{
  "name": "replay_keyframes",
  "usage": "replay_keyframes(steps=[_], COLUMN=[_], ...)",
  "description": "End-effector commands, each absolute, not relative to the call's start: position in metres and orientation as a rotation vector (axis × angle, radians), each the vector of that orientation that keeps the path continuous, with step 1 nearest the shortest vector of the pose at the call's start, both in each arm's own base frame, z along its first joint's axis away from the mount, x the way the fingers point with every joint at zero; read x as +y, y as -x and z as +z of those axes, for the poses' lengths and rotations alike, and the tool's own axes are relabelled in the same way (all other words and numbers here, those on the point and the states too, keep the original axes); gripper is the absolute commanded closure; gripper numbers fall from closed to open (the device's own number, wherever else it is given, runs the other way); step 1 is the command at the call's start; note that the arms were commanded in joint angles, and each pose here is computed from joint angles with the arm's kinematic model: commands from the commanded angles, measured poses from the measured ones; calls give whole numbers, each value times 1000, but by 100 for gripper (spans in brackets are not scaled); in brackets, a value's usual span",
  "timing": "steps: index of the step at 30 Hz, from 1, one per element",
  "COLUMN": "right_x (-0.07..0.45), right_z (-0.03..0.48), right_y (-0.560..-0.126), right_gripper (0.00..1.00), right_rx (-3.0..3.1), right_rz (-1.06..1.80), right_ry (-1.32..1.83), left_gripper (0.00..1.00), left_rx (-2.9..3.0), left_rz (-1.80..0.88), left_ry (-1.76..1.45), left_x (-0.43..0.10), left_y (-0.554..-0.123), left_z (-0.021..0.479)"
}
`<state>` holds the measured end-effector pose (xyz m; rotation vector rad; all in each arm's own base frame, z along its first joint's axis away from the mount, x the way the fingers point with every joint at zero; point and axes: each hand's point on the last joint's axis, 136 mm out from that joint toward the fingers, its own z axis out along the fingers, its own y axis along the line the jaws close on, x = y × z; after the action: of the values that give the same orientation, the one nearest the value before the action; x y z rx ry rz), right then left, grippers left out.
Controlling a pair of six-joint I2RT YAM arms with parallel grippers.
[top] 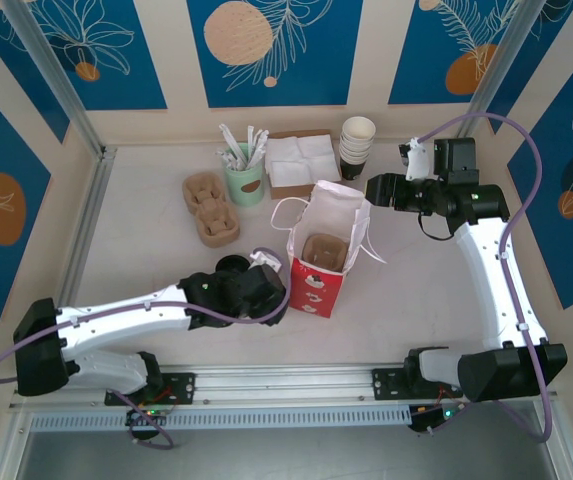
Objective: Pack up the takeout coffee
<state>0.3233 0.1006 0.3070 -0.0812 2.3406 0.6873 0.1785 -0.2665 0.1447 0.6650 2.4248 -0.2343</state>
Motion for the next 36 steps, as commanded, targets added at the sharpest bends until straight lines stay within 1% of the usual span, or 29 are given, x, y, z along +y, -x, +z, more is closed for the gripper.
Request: replay_keyframes(steps=[1, 16, 36], right_x=[101, 101, 97], right_z=[304, 304, 302], right_y=[-319, -321, -323], right_gripper=[39, 39, 39], right_rx=[2348, 2342, 2340], right_rz=[706, 722, 726], right_ry=[97, 91, 82], left_gripper=[14, 22, 19], left_rx=[2437, 2458, 2494], left_rz=[-260, -184, -131], left_ry=[-657, -661, -625], left_x=[-274, -275, -268], left_y=[-176, -177, -173], left_z=[149, 140, 135])
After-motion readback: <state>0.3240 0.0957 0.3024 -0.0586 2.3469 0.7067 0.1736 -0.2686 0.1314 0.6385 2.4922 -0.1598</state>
